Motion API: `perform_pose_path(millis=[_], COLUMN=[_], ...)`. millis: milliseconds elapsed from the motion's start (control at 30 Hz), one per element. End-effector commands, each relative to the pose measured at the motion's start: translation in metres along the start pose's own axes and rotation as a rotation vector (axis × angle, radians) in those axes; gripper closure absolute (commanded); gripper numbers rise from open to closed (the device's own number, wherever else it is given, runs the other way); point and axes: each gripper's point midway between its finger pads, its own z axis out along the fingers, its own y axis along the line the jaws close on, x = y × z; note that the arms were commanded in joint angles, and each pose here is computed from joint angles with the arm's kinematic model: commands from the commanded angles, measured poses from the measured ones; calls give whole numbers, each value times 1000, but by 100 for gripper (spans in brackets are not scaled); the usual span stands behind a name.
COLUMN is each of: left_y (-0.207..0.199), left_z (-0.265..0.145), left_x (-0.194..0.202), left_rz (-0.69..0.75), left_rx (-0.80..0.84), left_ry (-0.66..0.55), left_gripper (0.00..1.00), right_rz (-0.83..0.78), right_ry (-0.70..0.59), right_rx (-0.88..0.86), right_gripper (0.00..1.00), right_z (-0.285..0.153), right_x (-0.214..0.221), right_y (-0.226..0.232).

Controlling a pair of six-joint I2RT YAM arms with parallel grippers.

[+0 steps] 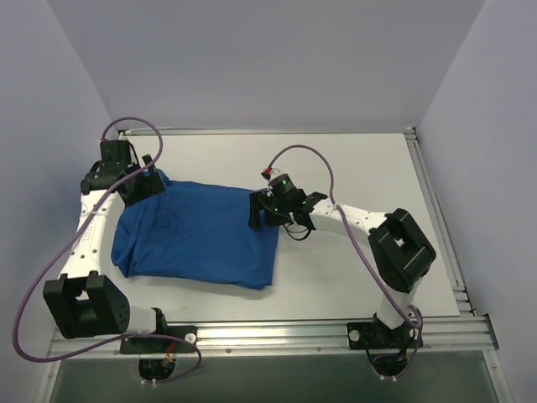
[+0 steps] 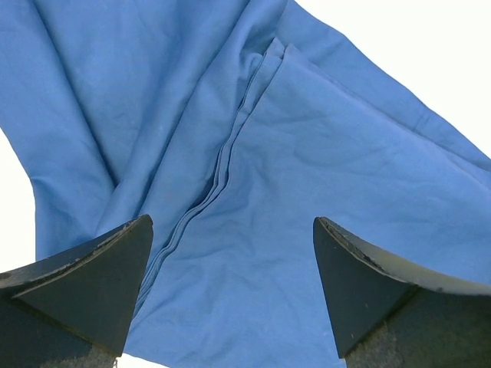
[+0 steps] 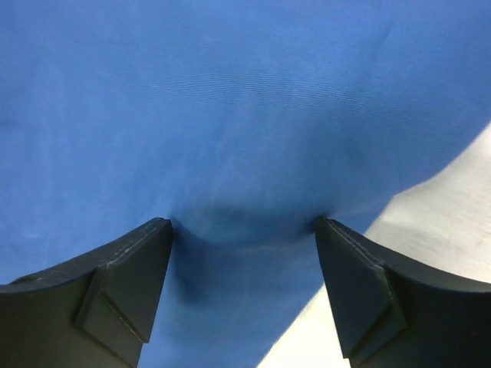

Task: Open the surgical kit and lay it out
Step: Open the surgical kit at the center of the board.

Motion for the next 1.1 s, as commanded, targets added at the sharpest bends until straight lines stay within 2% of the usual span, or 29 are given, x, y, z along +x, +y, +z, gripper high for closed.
perform_pose_path(millis=[0,133,333,433,567,733,867,933,967,1000,1067], left_y=[-4,-3,-7,-12,-21,-33,-39,-40,-41,-41,-42], left_z=[-4,-3,3,9,21,42,55,62,64,67,72], left_x=[-13,-15,-17,-20,-22,-19,-17,-15,-15,-15,-10], left_rz=[-11,-6,-10,-24,-50,-101,-134,-143,-144,-149,-154], left_rx=[25,21,38,57,88,123,140,139,141,139,141], left_ry=[-49,-46,-34,-27,-8,35,60,75,73,77,97], left_gripper=[6,6,5,6,5,5,4,3,3,2,2], right_rz=[54,116,176,193,228,208,268,288,283,275,233], right_ry=[41,36,-26,-63,-48,-18,-19,-14,-23,-33,-77], right_rx=[37,72,181,230,294,338,379,369,353,338,339], right_gripper=[27,39,75,86,92,94,93,85,78,56,35], right_z=[20,27,18,13,13,26,22,20,20,19,8], right_x=[6,2,-35,-63,-76,-87,-83,-78,-80,-82,-95], right_y=[-14,-39,-94,-129,-179,-212,-234,-234,-231,-228,-222])
